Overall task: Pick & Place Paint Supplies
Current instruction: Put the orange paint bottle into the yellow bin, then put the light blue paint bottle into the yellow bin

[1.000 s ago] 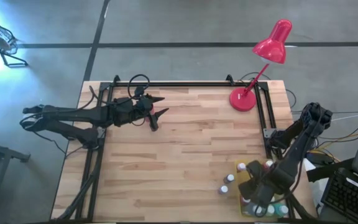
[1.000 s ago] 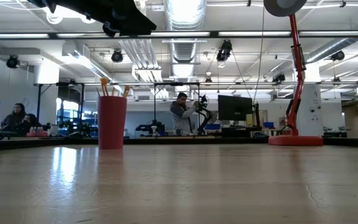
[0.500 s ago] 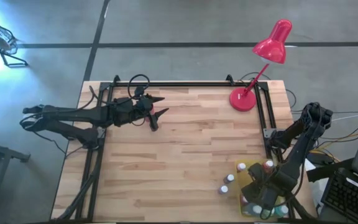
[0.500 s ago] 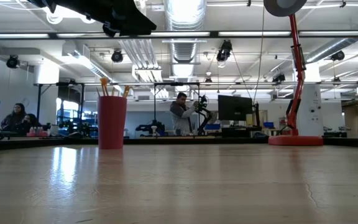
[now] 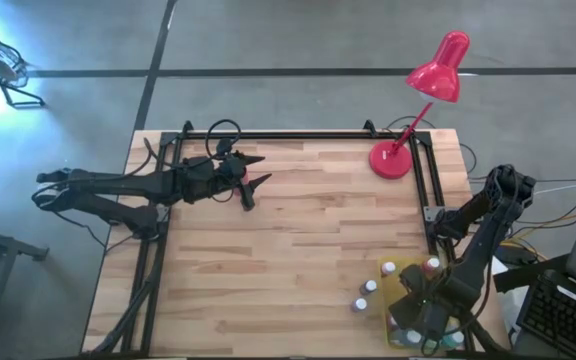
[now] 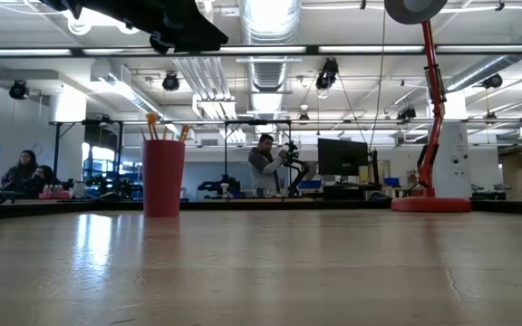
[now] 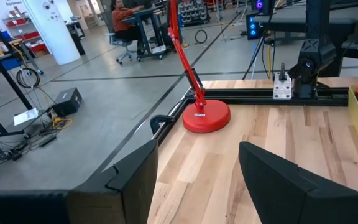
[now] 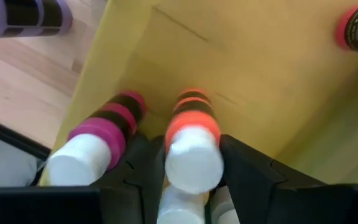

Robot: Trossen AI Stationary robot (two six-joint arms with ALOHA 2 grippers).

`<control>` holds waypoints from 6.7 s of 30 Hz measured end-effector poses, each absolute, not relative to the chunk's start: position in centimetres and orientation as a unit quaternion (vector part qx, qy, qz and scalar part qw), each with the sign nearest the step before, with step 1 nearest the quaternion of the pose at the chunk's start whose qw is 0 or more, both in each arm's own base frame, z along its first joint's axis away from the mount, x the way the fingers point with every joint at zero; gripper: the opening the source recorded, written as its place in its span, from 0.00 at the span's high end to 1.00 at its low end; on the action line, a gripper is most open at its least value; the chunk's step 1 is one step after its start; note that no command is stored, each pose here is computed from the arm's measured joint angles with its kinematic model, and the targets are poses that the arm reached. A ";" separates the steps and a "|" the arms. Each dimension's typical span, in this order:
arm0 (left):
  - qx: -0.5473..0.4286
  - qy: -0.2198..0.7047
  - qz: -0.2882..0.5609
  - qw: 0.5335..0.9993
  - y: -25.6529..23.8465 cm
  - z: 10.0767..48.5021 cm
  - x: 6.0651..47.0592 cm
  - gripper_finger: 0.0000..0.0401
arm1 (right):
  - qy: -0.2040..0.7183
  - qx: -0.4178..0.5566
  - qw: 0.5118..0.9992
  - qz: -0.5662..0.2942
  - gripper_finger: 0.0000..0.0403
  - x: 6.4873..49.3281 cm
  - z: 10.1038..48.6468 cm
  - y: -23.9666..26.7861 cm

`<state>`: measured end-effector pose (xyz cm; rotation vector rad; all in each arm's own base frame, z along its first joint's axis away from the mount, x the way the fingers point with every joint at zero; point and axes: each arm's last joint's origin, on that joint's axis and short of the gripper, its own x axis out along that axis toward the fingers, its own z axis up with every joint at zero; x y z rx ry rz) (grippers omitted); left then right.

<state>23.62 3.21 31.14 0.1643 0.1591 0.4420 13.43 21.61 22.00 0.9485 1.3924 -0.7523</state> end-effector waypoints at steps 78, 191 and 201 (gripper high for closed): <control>0.082 0.081 0.219 0.969 3.2 31.1 23.6 0.43 | 0.690 0.056 0.722 -0.004 0.52 28.1 24.1 22.0; 0.082 0.081 0.219 0.969 3.2 31.1 23.6 0.43 | 0.645 0.228 0.714 -0.149 0.72 16.8 28.1 19.1; 0.082 0.081 0.219 0.969 3.2 31.1 23.6 0.43 | 0.653 0.237 0.704 -0.145 0.72 17.0 24.3 19.4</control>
